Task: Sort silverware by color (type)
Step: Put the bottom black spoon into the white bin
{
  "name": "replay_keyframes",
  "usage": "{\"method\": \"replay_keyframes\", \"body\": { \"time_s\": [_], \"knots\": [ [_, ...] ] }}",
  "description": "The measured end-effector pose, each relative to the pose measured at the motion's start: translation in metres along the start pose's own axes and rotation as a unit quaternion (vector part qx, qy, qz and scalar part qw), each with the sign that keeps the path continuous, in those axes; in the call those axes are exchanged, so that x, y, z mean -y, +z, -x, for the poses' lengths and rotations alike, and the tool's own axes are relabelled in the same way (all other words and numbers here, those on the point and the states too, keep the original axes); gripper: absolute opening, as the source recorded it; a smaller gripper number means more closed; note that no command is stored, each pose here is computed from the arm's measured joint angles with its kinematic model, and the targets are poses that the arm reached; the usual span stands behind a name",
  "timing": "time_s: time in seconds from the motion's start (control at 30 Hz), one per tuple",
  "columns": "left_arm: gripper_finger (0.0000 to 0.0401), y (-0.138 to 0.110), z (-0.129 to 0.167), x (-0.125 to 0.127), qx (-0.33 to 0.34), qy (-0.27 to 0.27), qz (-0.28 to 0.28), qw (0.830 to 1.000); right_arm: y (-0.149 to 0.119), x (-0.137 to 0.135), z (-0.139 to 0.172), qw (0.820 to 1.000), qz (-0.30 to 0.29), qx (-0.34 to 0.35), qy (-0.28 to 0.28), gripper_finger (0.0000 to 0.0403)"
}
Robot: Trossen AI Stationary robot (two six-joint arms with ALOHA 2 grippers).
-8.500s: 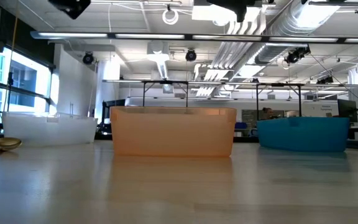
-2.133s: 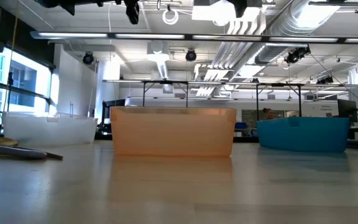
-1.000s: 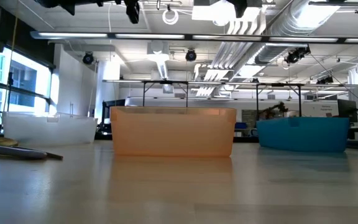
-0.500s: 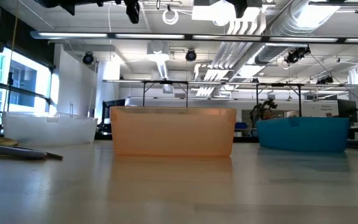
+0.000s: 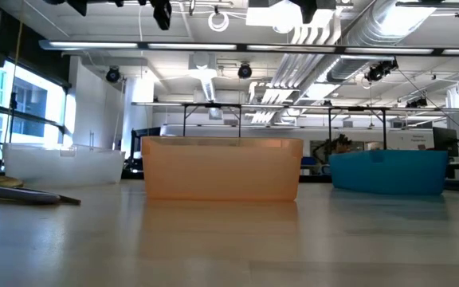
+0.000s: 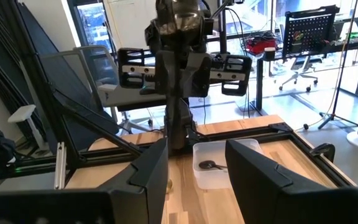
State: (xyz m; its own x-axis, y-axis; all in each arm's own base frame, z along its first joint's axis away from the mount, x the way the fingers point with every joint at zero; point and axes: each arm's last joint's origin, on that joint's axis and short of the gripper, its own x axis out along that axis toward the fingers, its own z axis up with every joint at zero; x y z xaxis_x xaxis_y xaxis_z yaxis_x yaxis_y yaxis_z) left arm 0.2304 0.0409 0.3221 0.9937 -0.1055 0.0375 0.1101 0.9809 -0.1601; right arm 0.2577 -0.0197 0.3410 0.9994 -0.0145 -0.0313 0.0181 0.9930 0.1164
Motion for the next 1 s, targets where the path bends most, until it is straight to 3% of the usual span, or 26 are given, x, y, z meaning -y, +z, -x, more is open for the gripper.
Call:
{"method": "replay_keyframes", "body": {
  "time_s": [0.17, 0.27, 0.47, 0.73, 1.0],
  "knots": [
    [0.0000, 0.005, 0.020, -0.006, -0.021, 0.042, 0.005, 0.999, -0.001, 0.000, 0.000, 1.000, 0.000, -0.006, -0.001, 0.0146],
    [0.0000, 0.005, 0.034, -0.011, -0.046, 0.093, 0.007, 0.995, -0.002, 0.000, 0.000, 1.000, -0.001, -0.012, -0.002, 0.0146],
    [0.0000, -0.005, 0.059, -0.021, -0.127, 0.199, 0.006, 0.972, -0.004, 0.001, 0.000, 1.000, -0.002, -0.022, -0.003, 0.0146],
    [0.0000, -0.026, 0.093, -0.030, -0.249, 0.349, 0.050, 0.902, -0.004, 0.002, 0.000, 0.999, 0.004, -0.020, -0.027, 0.0146],
    [0.0000, -0.040, 0.113, -0.033, -0.322, 0.434, 0.103, 0.835, -0.004, 0.004, 0.000, 0.999, 0.004, -0.019, -0.037, 0.0146]
  ]
}}
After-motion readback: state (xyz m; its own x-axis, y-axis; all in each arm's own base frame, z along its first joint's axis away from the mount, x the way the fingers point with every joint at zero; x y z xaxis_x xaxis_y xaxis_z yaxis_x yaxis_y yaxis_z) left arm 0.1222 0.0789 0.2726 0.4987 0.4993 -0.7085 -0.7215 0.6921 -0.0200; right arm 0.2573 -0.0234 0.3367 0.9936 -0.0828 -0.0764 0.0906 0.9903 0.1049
